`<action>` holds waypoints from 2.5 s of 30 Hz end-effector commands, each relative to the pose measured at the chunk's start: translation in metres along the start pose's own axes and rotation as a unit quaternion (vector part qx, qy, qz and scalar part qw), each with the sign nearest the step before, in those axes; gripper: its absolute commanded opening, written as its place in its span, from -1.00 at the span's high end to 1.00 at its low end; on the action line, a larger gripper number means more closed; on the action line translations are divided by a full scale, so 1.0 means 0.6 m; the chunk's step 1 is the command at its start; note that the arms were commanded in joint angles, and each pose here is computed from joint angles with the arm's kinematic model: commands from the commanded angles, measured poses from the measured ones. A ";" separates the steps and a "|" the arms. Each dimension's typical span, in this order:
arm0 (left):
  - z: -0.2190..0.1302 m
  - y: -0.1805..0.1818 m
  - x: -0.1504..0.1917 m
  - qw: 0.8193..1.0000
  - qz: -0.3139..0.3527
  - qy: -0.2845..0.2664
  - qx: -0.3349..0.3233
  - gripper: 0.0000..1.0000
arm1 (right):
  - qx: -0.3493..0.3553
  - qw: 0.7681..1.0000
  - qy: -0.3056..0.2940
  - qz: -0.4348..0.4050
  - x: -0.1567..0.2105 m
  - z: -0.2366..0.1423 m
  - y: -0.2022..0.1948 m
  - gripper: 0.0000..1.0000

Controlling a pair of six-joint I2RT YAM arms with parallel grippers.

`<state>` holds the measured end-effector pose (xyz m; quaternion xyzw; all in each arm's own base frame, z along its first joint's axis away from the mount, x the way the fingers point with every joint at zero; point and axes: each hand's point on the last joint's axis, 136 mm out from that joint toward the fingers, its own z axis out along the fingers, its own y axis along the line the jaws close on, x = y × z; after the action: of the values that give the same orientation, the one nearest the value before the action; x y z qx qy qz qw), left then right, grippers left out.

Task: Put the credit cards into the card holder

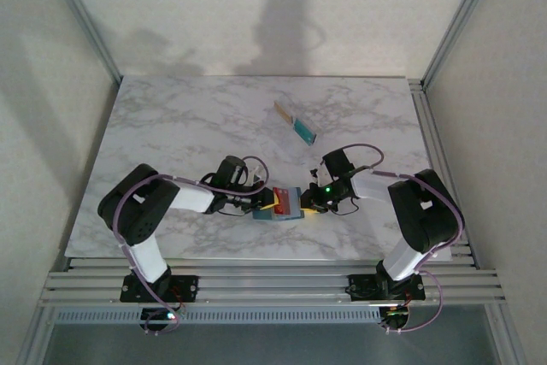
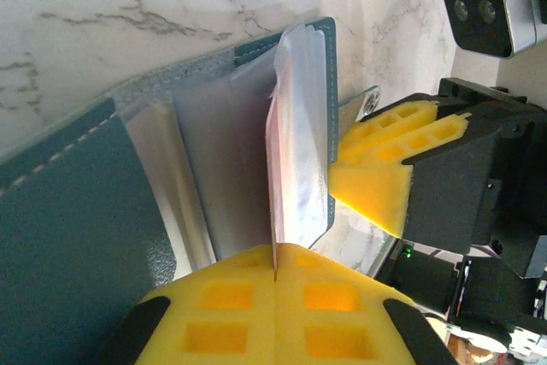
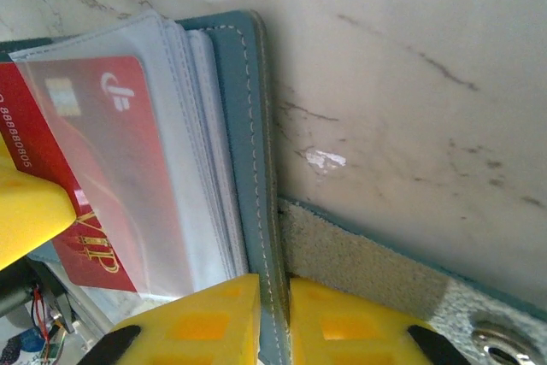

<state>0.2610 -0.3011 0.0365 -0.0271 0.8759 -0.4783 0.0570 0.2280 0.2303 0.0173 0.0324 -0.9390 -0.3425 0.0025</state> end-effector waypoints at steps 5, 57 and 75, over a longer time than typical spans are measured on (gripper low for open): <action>-0.006 0.008 0.001 1.000 -0.010 -0.025 -0.007 1.00 | -0.020 1.000 0.023 -0.001 0.024 0.014 0.015 0.69; -0.143 0.137 -0.049 0.960 -0.028 -0.138 -0.241 0.67 | 0.248 0.941 -0.174 -0.153 -0.087 0.021 0.162 -0.98; -0.151 0.168 -0.030 0.954 -0.030 -0.135 -0.266 0.74 | 0.343 0.907 -0.122 -0.213 -0.095 0.086 0.104 -0.97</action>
<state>0.2818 -0.1818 0.0175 -0.1313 0.9446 -0.2489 0.1691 0.2796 0.3273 0.0221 0.1919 -0.9616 -0.0276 -0.1944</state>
